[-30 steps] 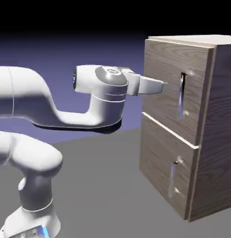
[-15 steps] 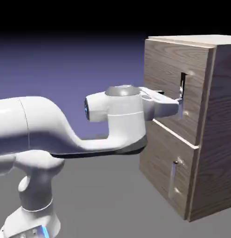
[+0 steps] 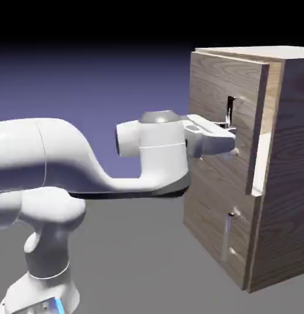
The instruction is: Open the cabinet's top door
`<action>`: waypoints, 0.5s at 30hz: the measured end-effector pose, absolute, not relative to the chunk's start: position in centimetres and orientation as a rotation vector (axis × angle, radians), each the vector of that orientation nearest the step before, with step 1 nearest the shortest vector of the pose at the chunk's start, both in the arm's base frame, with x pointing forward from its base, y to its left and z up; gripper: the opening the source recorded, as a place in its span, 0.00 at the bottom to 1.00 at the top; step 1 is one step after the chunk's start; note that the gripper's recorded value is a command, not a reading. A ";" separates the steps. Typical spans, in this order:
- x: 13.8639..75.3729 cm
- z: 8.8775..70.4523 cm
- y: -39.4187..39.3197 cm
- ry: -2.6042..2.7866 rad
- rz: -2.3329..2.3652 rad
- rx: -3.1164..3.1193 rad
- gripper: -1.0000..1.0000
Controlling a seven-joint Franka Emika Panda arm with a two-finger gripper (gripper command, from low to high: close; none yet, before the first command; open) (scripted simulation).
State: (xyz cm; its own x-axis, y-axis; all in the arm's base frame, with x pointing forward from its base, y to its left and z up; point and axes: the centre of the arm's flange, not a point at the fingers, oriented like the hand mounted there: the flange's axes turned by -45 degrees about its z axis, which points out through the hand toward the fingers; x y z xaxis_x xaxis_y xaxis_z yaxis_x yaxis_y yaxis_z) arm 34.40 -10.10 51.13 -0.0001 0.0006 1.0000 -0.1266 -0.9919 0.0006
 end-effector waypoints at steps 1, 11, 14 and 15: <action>33.7 51.1 -9.7 -0.161 2.143 2.143 0.00; 27.4 51.1 -4.4 -0.391 2.011 2.010 0.00; 26.0 51.1 -2.8 -0.447 1.975 1.974 0.00; 25.6 51.1 -2.3 -0.464 1.963 1.963 0.00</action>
State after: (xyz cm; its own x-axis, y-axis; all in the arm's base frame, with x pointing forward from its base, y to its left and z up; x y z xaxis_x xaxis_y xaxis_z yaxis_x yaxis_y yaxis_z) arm 25.60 -2.29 51.13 -0.0002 0.0004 1.0000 -0.4479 -0.8941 0.0002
